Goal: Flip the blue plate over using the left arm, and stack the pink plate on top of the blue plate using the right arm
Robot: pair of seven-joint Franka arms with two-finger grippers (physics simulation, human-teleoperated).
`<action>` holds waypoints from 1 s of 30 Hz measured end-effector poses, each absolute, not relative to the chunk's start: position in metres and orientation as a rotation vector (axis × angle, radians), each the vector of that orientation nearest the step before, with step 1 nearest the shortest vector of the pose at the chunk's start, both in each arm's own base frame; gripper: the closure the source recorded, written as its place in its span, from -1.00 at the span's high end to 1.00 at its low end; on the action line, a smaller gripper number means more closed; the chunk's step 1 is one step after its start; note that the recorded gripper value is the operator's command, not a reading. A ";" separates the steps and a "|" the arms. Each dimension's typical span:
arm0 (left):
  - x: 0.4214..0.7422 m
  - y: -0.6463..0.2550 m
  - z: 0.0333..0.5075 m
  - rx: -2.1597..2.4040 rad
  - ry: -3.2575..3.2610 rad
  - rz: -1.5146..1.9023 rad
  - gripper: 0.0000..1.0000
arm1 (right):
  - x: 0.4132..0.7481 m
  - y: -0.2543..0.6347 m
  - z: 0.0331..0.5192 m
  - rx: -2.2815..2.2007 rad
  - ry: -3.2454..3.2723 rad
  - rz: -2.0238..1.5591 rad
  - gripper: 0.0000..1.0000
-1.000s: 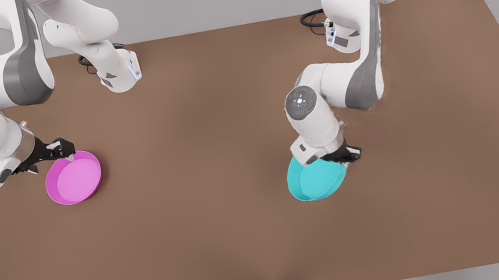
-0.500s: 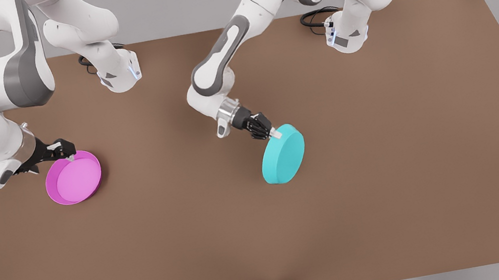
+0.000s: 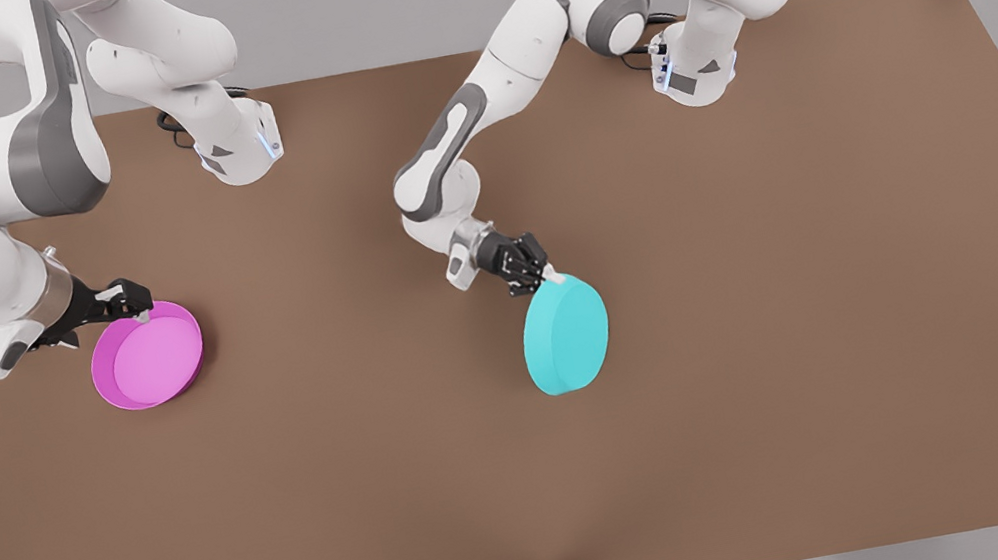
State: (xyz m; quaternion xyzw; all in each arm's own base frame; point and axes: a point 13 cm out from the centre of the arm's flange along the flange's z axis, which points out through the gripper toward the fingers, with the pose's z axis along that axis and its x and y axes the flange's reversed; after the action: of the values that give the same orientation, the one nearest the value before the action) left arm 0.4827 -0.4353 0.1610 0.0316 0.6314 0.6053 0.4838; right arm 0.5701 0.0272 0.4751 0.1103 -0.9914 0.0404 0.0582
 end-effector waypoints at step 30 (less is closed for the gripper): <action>0.535 -0.012 0.451 -1.659 2.970 0.334 1.00 | 0.442 -0.286 0.109 -0.175 -2.763 -0.437 1.00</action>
State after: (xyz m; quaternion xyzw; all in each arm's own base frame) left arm 0.5349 -0.0123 0.4512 -0.4807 0.8605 0.0968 -0.1379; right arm 0.4423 -0.2862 0.1087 -0.0614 -0.9717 -0.1537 0.1683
